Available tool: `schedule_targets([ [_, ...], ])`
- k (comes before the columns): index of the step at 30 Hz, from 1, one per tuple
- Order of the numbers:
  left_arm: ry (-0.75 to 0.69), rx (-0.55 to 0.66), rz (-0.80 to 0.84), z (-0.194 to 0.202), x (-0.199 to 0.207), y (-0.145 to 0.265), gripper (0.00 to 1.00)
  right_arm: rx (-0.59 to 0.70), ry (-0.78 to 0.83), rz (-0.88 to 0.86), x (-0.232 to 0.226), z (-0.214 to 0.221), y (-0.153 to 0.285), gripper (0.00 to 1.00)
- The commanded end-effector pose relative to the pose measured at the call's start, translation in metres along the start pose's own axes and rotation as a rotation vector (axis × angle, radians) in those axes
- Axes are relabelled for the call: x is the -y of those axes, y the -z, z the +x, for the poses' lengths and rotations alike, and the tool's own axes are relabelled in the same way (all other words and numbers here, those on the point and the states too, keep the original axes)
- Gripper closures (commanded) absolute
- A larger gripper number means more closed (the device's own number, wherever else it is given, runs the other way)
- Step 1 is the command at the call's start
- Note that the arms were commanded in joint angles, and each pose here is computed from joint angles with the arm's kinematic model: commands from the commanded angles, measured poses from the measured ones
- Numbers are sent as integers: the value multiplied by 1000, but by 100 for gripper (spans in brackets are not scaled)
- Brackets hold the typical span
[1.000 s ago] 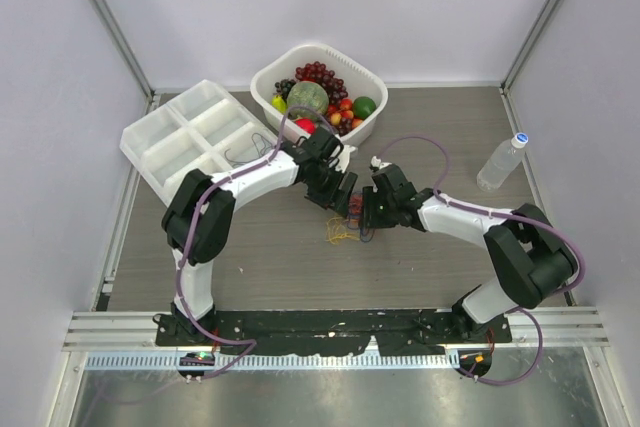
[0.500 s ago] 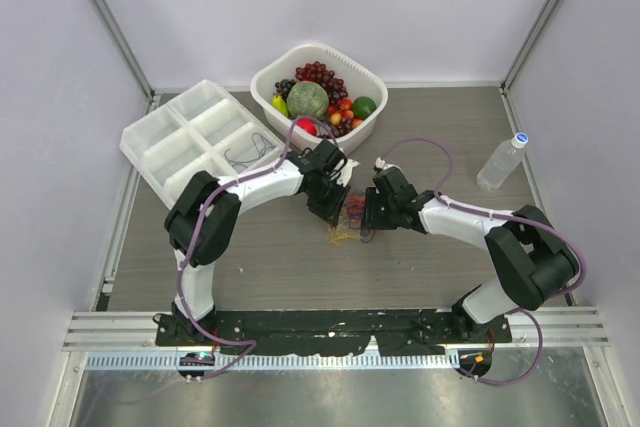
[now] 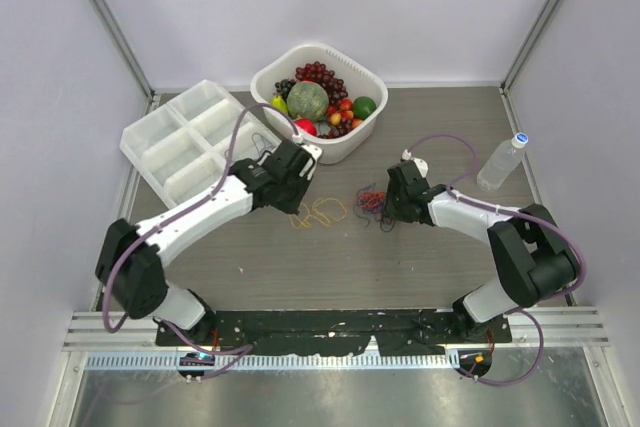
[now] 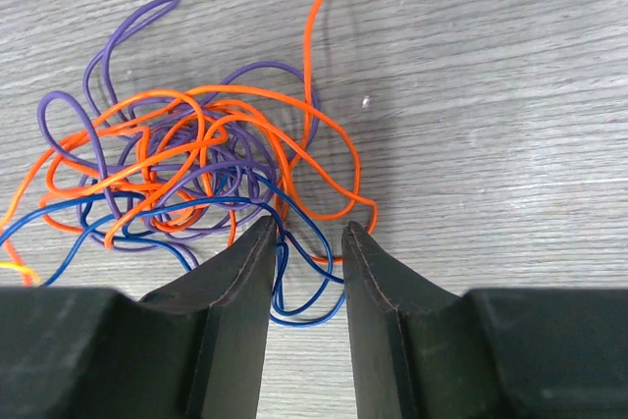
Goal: Untangle the cables
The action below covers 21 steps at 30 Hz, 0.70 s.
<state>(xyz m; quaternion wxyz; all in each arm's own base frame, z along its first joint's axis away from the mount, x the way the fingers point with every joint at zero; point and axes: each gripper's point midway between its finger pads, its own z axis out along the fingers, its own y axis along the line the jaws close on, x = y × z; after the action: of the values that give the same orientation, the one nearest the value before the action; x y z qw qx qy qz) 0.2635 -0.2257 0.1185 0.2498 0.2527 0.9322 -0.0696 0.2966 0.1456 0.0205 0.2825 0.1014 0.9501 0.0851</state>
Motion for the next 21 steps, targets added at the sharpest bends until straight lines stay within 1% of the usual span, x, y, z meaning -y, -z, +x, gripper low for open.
schedule_targets([
  [1,32,64,-106,-3,-24,25,100,-31,13,118,25,6,-5,61],
  [5,46,10,-146,12,-32,33,100,-9,15,189,37,-3,-3,60],
  [7,44,16,-184,19,-41,44,100,0,-3,229,50,-9,-1,60],
  [9,54,59,-274,19,-59,61,100,11,-25,251,58,-15,0,61],
  [11,104,125,-377,12,-80,78,100,19,-32,263,62,-20,2,61],
  [13,150,193,-439,3,-91,87,100,13,-22,278,64,-21,2,61],
  [14,161,214,-438,-2,-92,88,100,8,-15,272,63,-21,2,60],
  [16,206,228,-467,-8,-95,90,100,7,-17,278,63,-22,2,60],
  [18,255,212,-527,-4,-102,97,100,5,-19,304,68,-22,3,60],
  [20,223,199,-515,0,-101,91,100,2,-12,304,69,-21,4,60],
  [21,186,196,-454,0,-93,85,100,5,-15,280,64,-22,4,60],
])
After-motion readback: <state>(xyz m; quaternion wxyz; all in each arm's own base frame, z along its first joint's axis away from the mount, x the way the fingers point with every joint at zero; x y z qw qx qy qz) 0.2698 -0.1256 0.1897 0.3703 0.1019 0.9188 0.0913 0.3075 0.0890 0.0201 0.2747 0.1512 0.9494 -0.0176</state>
